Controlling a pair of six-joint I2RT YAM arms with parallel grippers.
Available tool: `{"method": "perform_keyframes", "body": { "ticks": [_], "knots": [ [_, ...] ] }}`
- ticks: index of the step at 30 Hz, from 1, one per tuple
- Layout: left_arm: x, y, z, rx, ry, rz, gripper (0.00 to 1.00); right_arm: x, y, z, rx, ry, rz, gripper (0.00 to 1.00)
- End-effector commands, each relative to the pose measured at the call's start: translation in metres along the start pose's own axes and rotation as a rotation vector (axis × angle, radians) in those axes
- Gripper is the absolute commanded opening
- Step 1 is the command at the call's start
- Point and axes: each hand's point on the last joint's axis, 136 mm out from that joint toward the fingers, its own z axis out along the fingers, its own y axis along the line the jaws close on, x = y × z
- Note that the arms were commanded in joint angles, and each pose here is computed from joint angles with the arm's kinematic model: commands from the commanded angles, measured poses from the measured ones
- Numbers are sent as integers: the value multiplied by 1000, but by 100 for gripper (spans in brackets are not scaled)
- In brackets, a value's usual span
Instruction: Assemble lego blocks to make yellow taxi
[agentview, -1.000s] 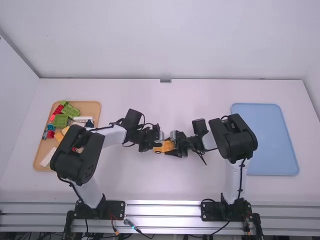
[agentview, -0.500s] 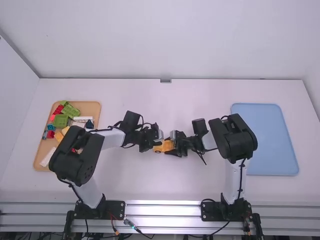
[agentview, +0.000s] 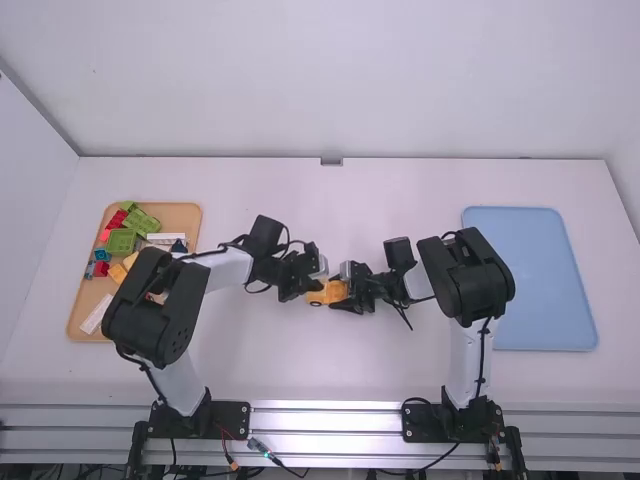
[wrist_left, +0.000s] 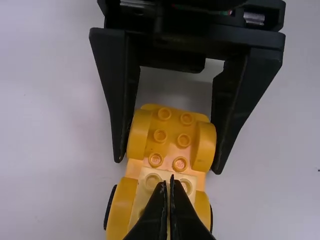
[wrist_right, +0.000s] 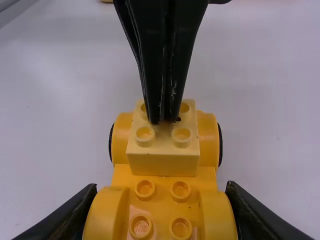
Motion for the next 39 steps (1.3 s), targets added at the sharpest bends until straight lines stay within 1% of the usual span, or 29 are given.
{"method": "perform_keyframes", "body": {
  "ticks": [1,2,3,4,5,7,8,9,10,11,12,13,15,16,18,23,28,32,33,34,36,39],
  "knots": [
    [-8,8,-10,-16,-5,38,2,14,4,2,5,40,53,54],
    [-15,11,-15,-23,-22,55,2,14,4,2,5,40,53,54],
    [-33,24,-29,-69,-53,75,2,14,3,2,5,39,51,57],
    [-38,29,-33,-88,-58,72,2,14,3,2,6,39,49,58],
    [-42,33,-38,-107,-63,68,5,14,3,2,6,39,49,58],
    [-63,55,-64,-197,-92,6,7,15,2,1,11,43,50,58],
    [-66,60,-69,-216,-97,-12,11,15,2,1,11,43,50,58],
    [-69,67,-76,-243,-100,-37,24,15,2,1,11,44,50,62],
    [-71,76,-84,-274,-106,-72,47,15,2,1,12,46,50,64],
    [-71,81,-88,-294,-105,-94,60,16,2,1,14,49,50,65],
    [-71,86,-92,-311,-104,-116,75,16,2,1,16,52,50,67],
    [-68,95,-100,-349,-98,-164,99,19,1,1,24,64,52,74],
    [-65,102,-105,-379,-95,-205,99,19,0,1,26,68,53,82],
    [-62,107,-109,-401,-91,-234,99,19,1,1,24,66,54,89],
    [-58,113,-115,-429,-91,-265,99,18,1,1,22,65,61,99],
    [-51,117,-121,-448,-85,-290,99,13,-11,-4,83,102,145,99],
    [-47,115,-120,-440,-70,-289,99,5,-12,-15,113,171,129,99],
    [-40,121,-124,-485,-44,-320,99,1,-10,-28,144,261,127,99],
    [-37,126,-126,-517,-33,-355,99,0,-11,-36,174,311,133,99],
    [-36,127,-127,-526,-31,-365,99,0,-11,-37,182,324,134,99],
    [-29,135,-133,-584,-17,-427,99,0,-13,-51,235,408,139,99],
    [-24,137,-135,-611,-6,-478,99,-4,-15,-66,290,480,136,99]
  ]
}}
